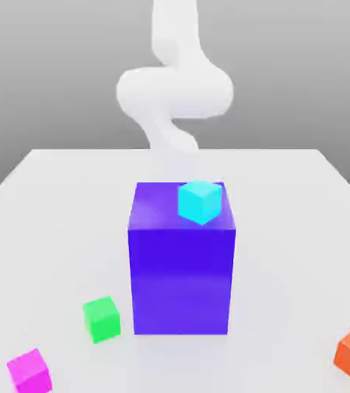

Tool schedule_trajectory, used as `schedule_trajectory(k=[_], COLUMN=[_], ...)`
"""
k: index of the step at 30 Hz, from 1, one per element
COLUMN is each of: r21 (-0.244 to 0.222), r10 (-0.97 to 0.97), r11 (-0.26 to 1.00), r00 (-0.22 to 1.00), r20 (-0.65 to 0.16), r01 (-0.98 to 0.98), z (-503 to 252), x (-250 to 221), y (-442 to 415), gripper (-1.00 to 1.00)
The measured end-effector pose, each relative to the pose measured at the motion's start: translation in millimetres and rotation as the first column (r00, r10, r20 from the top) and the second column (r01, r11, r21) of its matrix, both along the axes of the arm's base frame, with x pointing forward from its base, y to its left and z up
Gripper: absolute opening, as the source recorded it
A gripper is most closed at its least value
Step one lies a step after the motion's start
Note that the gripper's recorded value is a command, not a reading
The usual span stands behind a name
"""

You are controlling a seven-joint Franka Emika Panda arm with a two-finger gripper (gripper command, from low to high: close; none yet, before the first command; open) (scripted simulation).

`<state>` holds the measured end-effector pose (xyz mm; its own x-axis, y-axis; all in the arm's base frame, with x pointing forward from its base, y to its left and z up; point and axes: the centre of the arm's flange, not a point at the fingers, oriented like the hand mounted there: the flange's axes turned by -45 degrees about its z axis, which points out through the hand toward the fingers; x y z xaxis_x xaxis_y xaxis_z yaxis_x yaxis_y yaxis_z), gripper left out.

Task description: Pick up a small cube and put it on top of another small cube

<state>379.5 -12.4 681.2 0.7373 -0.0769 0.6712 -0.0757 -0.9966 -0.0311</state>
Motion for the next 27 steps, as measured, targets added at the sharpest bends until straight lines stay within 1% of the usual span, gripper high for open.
schedule_trajectory(k=[7,14,20,27], r21=[0.054,0.079,0.076,0.045], r10=[-0.179,-0.335,-0.454,-0.527], r11=[0.98,0.92,0.829,0.708], r00=[0.968,0.875,0.747,0.57], r20=[-0.178,-0.349,-0.486,-0.63], r01=[0.192,0.384,0.553,0.704], z=[-99,-213,-319,-448], x=[77,122,130,114], y=[-47,-102,-156,-195], gripper=[0.0,0.0,0.0,0.0])
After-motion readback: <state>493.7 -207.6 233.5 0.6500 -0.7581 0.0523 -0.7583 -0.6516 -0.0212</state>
